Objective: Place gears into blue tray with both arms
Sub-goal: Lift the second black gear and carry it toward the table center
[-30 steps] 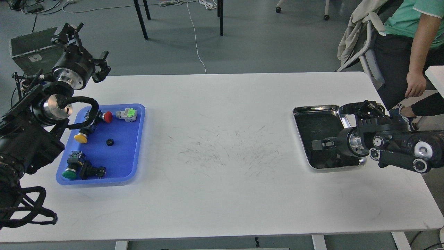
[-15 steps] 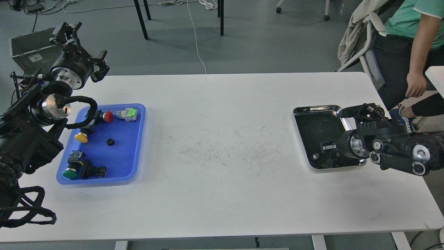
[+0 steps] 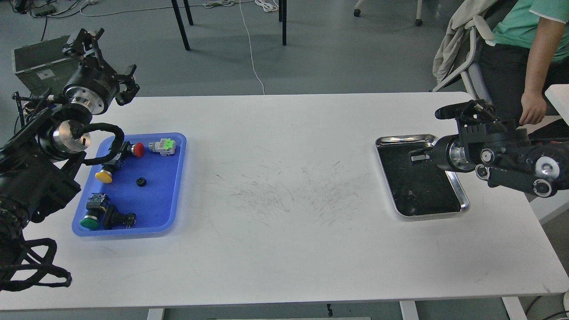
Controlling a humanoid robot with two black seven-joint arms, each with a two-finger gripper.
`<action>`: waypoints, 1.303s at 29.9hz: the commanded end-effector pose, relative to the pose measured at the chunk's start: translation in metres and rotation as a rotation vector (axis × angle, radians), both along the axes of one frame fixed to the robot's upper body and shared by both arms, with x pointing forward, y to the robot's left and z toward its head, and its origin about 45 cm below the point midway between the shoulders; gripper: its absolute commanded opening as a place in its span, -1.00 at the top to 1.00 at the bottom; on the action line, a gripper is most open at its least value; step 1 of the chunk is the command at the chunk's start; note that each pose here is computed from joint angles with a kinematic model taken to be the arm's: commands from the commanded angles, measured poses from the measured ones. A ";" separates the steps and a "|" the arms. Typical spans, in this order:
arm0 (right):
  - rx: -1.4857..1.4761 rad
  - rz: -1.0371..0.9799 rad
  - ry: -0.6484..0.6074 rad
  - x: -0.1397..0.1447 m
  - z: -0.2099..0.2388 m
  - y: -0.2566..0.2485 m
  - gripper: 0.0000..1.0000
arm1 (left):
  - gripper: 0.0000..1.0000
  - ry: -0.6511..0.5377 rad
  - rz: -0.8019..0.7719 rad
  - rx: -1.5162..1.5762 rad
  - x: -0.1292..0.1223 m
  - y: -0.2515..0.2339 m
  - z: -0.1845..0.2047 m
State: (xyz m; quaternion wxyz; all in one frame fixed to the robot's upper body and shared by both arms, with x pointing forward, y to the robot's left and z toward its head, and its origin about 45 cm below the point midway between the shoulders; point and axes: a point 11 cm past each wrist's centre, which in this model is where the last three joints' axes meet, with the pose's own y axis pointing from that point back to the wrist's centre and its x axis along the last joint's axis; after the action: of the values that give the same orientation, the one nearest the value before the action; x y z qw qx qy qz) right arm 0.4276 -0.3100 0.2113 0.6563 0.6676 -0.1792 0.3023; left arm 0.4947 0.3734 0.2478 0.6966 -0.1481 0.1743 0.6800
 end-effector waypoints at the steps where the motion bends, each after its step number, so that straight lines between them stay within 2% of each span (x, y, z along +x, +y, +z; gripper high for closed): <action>1: 0.093 0.015 -0.134 0.030 0.070 0.026 0.96 | -0.96 -0.002 0.000 0.002 0.000 0.000 0.001; 6: 0.304 0.013 -0.269 0.053 0.150 0.070 0.96 | -0.96 -0.002 0.003 0.003 0.001 0.000 0.002; 9: 0.440 0.021 -0.289 0.056 0.165 0.100 0.96 | -0.96 -0.001 0.004 0.003 0.001 0.000 0.001; 18: 0.527 0.050 -0.187 0.054 0.083 0.197 0.96 | -0.96 -0.004 0.003 0.003 0.002 -0.001 0.004; 23: 0.558 0.066 -0.102 0.032 0.022 0.255 0.96 | -0.96 -0.008 0.003 0.004 0.003 -0.001 0.006; 29: 0.530 -0.068 -0.115 0.040 -0.019 0.212 0.96 | -0.96 -0.010 0.004 0.003 0.003 0.000 0.007; 39: 0.573 -0.025 -0.010 0.006 -0.048 0.232 0.96 | -0.96 -0.010 0.004 -0.001 0.002 0.000 0.005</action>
State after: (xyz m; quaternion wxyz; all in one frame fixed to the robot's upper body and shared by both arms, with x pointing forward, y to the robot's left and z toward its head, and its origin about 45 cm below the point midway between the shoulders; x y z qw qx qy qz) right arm 0.4433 -0.0834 0.1715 0.4455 0.8147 -0.2816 0.2416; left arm 0.4974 0.3737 0.2542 0.6960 -0.1520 0.1699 0.6809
